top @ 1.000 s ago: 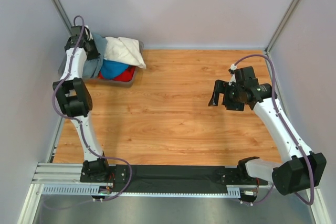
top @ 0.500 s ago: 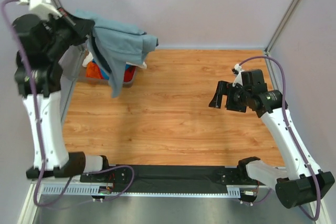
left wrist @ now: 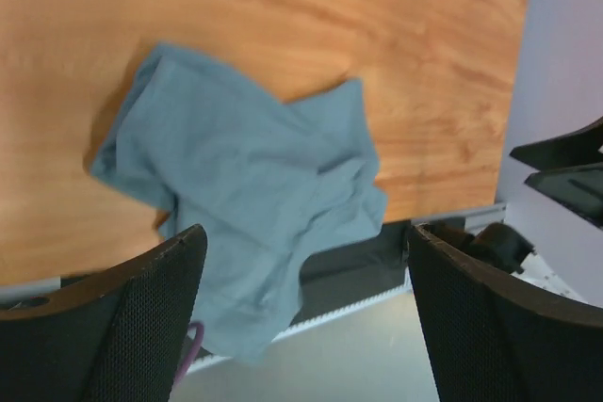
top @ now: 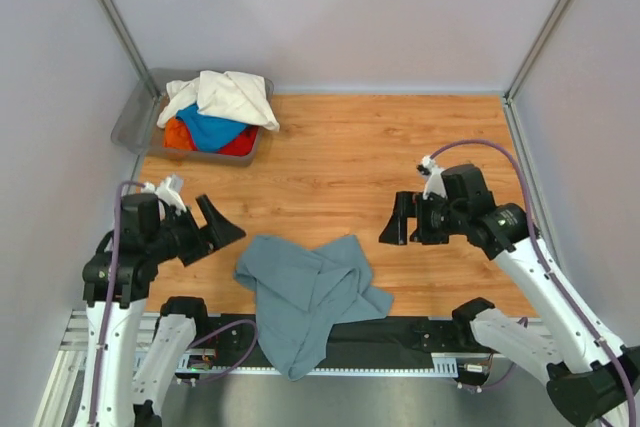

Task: Fold and stack the t-shirts
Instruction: Move the tshirt to the center of the board

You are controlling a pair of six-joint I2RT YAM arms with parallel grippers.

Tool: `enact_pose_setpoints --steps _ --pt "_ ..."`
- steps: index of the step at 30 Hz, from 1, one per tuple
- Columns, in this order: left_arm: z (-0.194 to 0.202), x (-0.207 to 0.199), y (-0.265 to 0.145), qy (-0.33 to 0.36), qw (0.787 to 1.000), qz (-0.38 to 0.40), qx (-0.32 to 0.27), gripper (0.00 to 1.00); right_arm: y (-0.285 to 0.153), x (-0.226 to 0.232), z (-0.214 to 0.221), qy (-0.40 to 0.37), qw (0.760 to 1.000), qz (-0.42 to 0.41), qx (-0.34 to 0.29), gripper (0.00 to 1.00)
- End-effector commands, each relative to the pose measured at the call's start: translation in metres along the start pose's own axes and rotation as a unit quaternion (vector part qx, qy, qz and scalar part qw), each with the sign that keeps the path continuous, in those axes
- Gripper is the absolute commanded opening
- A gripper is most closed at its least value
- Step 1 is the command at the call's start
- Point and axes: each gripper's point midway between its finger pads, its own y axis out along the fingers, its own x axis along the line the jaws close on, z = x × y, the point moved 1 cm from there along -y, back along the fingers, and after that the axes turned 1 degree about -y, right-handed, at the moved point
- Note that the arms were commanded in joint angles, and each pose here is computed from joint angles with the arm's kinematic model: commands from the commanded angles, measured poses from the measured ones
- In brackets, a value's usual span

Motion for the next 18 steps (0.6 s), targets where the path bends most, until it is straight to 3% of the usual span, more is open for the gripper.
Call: enact_pose_setpoints --steps 1,6,11,18 --pt "0.050 0.027 -0.007 -0.054 0.997 -0.029 0.042 0.93 0.021 0.021 0.021 -0.021 0.998 -0.051 0.035 0.95" --pt "0.088 0.042 0.024 -0.125 0.986 0.004 0.108 0.84 0.065 0.042 0.068 -0.029 0.987 -0.072 0.140 0.91" --pt "0.097 0.055 0.039 -0.102 0.983 -0.016 0.153 0.83 0.103 0.080 0.111 -0.102 0.971 -0.076 0.202 0.90" --pt "0.073 0.082 0.054 -0.079 0.981 -0.122 0.130 0.69 0.147 0.131 0.135 -0.142 0.958 -0.085 0.233 0.71"
